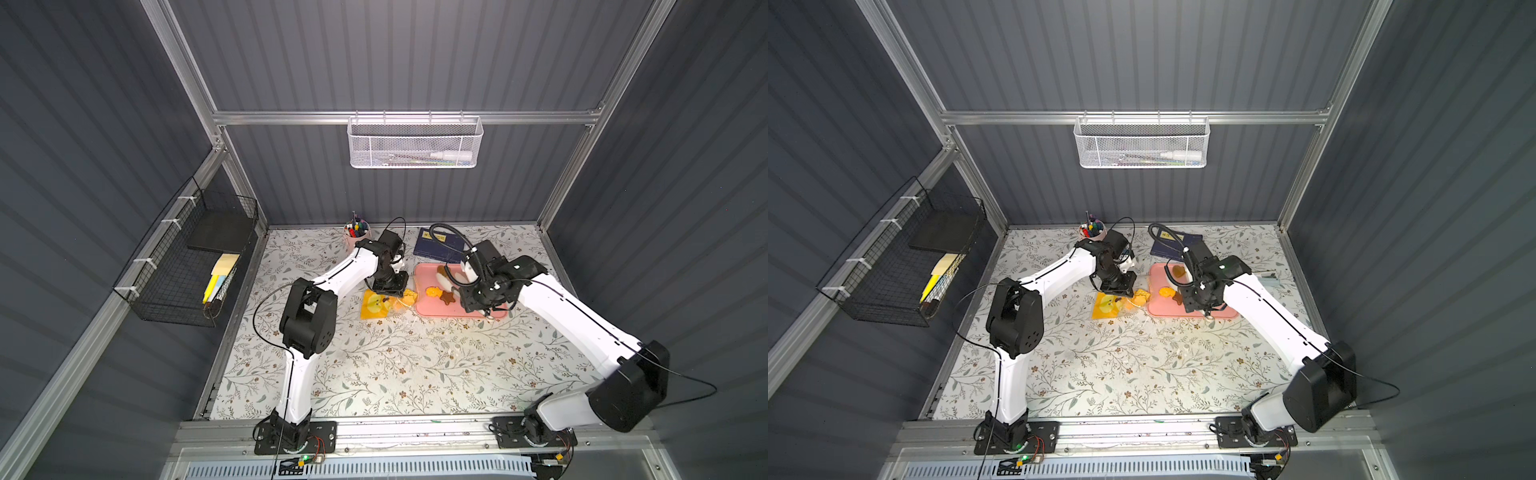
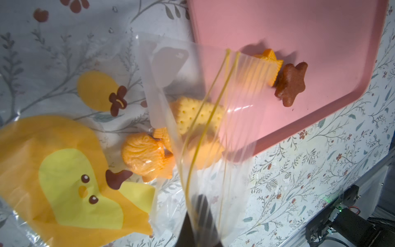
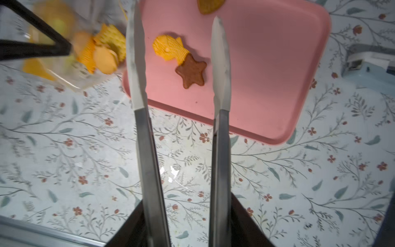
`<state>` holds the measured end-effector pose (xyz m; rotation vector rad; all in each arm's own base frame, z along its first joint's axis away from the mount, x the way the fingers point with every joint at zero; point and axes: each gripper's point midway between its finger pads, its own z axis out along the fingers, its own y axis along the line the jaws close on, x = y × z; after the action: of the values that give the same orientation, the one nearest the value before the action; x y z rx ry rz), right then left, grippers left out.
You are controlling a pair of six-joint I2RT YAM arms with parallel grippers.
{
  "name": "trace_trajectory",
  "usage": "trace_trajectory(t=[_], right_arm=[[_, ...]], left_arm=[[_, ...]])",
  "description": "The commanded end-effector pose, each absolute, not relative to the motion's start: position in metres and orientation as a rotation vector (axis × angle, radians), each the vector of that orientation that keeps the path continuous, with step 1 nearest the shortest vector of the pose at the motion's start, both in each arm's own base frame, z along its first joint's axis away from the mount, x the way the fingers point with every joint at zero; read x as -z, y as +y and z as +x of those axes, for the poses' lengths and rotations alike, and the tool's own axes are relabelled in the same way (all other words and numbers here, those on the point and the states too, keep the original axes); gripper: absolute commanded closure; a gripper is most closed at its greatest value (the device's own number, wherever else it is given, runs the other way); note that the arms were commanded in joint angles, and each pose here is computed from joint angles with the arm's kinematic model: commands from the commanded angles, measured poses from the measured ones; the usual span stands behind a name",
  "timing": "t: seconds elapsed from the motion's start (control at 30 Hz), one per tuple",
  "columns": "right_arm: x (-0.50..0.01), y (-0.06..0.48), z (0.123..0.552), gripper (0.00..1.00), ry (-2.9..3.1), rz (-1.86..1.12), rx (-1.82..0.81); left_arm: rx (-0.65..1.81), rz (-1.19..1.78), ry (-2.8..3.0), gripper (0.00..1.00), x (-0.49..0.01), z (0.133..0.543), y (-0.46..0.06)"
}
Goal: Put the cookies into a resealable bag to prevent moisture
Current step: Pick up the cookie from the tray.
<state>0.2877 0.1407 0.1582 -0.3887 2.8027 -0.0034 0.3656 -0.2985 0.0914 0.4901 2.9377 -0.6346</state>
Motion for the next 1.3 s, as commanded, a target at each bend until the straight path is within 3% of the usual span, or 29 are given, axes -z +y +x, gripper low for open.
trace_trajectory(t=[0.0, 0.5, 0.73, 1.07, 1.27], right_arm=[[-0.139, 0.123, 0.29, 0.46, 2.835, -0.47, 0.206], [-0.101, 0.134, 0.296, 0.46, 2.929, -0.557, 0.218], [-0.117, 0.13, 0.295, 0.59, 2.893, -0.523, 0.214], [-0.189, 0.182, 0.288, 0.62, 2.741, -0.531, -0.232], [-0.18, 0.224, 0.292, 0.61, 2.739, -0.491, -0.47]], left_arm=[[0.628, 0.484, 2.925, 1.0, -0.101, 0.367, -0.295], [0.612, 0.483, 2.938, 1.0, -0.096, 0.366, -0.293], [0.619, 0.485, 2.944, 1.0, -0.093, 0.366, -0.294], [0.619, 0.495, 2.938, 1.0, -0.097, 0.367, -0.295], [0.623, 0.491, 2.922, 1.0, -0.104, 0.368, -0.295]])
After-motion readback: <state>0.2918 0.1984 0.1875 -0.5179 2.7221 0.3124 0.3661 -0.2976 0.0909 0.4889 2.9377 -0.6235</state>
